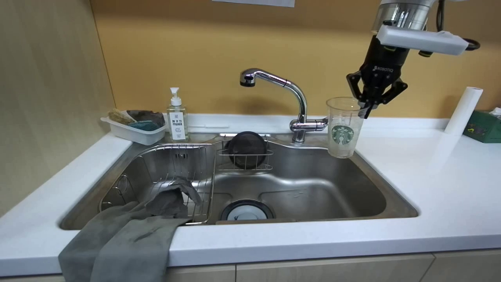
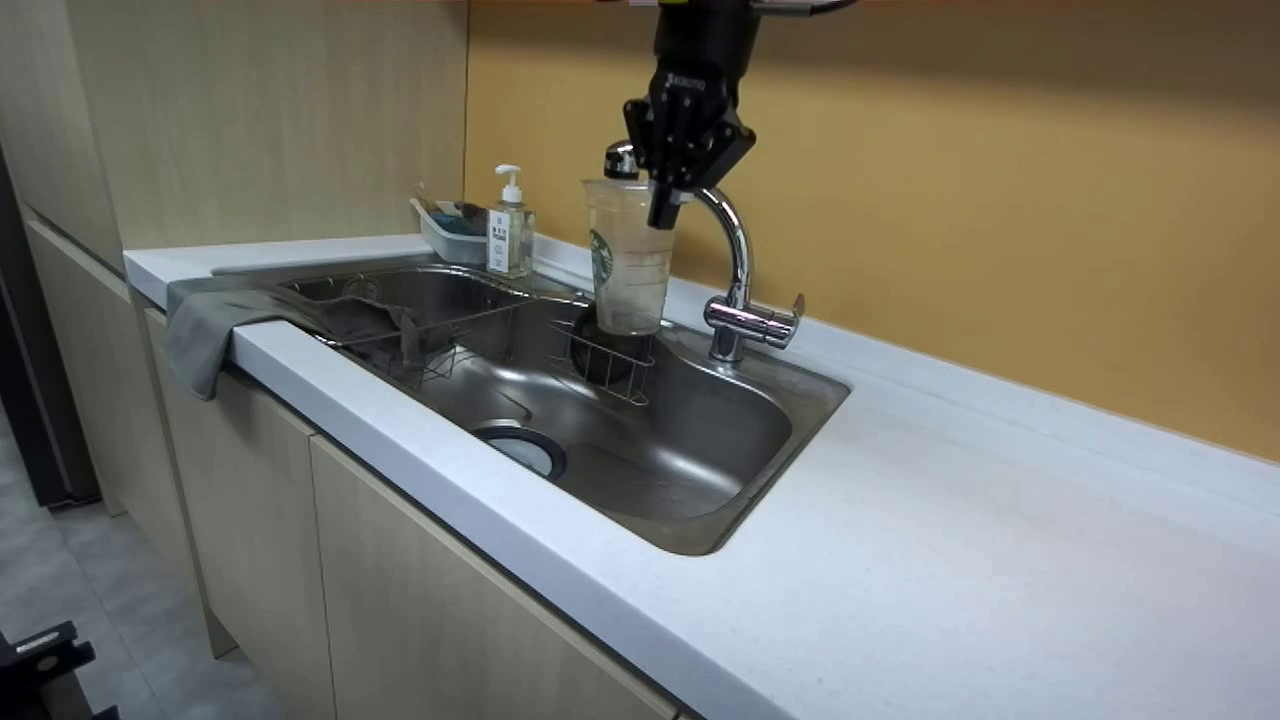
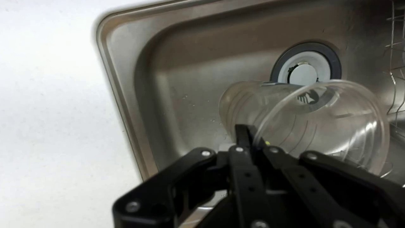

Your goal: Remove the clear cup from the sink and place it on the right side of the table

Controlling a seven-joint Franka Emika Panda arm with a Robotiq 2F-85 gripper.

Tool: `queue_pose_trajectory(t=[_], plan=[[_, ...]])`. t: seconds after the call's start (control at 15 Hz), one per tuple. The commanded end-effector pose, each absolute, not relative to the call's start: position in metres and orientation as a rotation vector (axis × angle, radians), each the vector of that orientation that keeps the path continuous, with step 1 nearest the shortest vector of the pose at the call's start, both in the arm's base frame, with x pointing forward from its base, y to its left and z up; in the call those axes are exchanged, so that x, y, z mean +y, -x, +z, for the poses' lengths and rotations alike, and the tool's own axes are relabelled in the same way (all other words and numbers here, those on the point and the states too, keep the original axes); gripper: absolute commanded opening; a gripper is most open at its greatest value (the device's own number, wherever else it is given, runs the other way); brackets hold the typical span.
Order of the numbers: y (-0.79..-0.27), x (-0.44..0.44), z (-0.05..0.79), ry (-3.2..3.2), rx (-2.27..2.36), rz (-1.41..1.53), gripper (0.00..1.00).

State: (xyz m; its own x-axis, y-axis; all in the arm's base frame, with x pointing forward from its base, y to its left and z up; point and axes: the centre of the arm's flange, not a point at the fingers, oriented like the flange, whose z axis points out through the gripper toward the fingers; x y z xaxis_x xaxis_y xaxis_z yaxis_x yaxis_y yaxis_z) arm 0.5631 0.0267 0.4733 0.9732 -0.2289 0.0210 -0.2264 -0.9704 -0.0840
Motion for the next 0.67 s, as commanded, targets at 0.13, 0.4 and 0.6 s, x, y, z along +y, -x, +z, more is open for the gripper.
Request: queue_pose_trajectory(t=[0.13, 0.4, 0.6], plan=[[-0.556, -0.038, 0.464, 2.964, 0.673, -0.184, 0.01], [-0.538, -0.096, 0.463, 2.884, 0.917, -0.24, 0.01], [-0.522, -0.123, 0.456, 2.799, 1.064, -0.205, 0.01]])
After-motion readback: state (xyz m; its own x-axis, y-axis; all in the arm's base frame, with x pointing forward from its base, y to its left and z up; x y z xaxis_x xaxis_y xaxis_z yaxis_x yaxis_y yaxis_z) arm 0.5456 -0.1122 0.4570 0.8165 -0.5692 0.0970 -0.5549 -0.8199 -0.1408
